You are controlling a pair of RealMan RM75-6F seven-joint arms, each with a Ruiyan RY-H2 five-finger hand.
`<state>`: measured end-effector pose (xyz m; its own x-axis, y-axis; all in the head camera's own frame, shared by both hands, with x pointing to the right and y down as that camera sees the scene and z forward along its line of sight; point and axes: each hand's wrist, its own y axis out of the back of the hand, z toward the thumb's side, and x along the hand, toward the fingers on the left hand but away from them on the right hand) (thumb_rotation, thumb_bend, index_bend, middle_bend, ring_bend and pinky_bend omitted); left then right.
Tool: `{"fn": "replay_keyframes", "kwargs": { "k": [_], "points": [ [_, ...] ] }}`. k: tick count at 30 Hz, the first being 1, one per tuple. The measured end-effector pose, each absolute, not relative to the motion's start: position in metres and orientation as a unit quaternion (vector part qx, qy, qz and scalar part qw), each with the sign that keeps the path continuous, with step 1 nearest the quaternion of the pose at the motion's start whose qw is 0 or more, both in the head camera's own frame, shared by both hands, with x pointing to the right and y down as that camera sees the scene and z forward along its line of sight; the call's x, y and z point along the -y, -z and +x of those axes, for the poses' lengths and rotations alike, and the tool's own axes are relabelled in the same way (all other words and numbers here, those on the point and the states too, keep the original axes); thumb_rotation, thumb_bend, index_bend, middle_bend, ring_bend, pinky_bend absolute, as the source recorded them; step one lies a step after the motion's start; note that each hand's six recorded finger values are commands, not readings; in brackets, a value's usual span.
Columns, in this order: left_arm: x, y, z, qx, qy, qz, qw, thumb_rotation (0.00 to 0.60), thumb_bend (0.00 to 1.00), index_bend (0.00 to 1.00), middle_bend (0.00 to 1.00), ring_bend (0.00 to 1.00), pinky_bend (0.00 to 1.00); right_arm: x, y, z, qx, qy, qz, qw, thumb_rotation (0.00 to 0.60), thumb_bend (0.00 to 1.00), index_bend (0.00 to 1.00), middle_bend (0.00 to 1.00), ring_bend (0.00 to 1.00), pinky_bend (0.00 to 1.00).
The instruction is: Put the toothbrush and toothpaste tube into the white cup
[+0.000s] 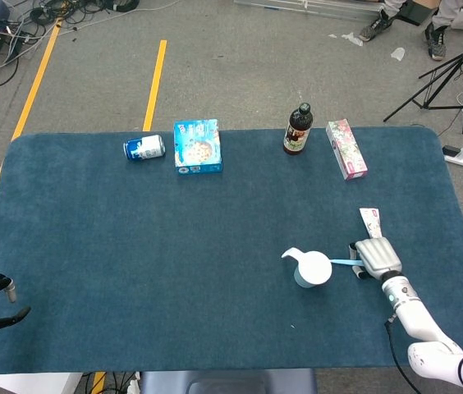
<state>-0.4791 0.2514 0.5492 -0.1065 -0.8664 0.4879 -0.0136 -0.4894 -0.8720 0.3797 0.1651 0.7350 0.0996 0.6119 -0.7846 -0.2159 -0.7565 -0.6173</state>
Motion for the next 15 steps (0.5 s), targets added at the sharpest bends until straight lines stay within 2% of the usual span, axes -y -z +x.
{"fn": "replay_keyframes", "kwargs": {
  "k": [8,15],
  "points": [
    [-0.251,-0.549,-0.479,-0.380,0.640,-0.579,0.333,0.600,0.00,0.66,0.54,0.44,0.41,-0.163,-0.727,0.378,0.155,-0.648,-0.674,0.319,0.600,0.29,0.62,1.00,1.00,1.00],
    [-0.251,-0.549,-0.479,-0.379,0.640,-0.579,0.334,0.600,0.00,0.66,0.54,0.44,0.41,-0.157,-0.705,0.370,0.168,-0.634,-0.677,0.333,0.600,0.29,0.62,1.00,1.00,1.00]
  ]
}}
